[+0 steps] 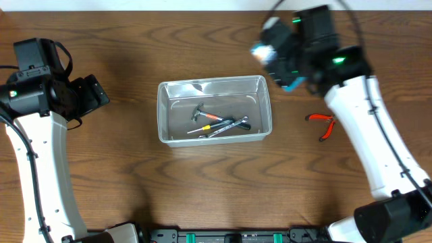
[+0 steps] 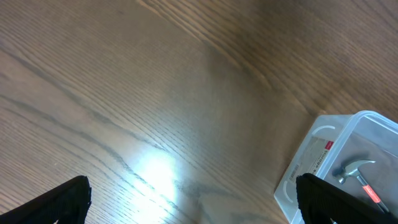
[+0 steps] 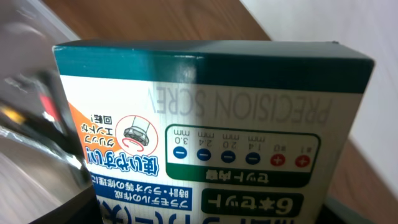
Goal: Pack container
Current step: 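Carry the box with the right gripper over the container and release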
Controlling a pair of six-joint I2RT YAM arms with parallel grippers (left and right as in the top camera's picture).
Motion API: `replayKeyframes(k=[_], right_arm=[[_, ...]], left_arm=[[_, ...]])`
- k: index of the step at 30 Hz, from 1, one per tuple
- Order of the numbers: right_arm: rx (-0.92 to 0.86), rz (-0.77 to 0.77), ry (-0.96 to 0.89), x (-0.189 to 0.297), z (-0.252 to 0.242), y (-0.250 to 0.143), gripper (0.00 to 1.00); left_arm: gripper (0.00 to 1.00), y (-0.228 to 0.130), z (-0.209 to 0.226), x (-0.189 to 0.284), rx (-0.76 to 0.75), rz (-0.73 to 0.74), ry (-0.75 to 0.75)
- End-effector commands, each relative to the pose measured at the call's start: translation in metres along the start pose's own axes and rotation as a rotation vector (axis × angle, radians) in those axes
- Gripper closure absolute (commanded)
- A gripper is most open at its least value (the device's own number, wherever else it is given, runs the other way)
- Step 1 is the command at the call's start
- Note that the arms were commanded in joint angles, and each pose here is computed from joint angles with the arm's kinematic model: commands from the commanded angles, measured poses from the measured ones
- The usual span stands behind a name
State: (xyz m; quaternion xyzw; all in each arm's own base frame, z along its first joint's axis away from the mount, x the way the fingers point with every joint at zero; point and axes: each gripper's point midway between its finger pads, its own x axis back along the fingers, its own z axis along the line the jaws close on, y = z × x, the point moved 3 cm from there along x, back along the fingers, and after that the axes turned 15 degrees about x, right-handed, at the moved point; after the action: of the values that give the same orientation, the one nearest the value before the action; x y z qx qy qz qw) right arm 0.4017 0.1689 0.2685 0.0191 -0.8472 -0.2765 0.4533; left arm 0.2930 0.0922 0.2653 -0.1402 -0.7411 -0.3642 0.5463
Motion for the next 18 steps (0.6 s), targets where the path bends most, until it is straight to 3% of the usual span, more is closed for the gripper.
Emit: replayKeyframes(k=[1, 7, 12, 16, 18], right_arm=[[0.147, -0.083, 0.081, -0.022, 0.040, 0.042, 0.55], [0.326, -0.102, 0.195, -0.086, 0.103, 0.070, 0.60], [0.355, -0.050, 0.368, -0.126, 0.153, 0.055, 0.49], [0.350, 0.009, 0.442, -0.142, 0.169, 0.037, 0.47], [0.349, 0.035, 0.464, -0.146, 0.174, 0.030, 0.39]], left_arm=[[0.02, 0.002, 0.001, 0.000, -0.002, -0.006, 0.010], [0.02, 0.002, 0.001, 0.000, -0.002, -0.006, 0.010], [0.02, 0.002, 0.001, 0.000, -0.002, -0.006, 0.011], [0.02, 0.002, 0.001, 0.000, -0.002, -0.007, 0.010], [0.02, 0.002, 0.001, 0.000, -0.002, -0.007, 0.010]])
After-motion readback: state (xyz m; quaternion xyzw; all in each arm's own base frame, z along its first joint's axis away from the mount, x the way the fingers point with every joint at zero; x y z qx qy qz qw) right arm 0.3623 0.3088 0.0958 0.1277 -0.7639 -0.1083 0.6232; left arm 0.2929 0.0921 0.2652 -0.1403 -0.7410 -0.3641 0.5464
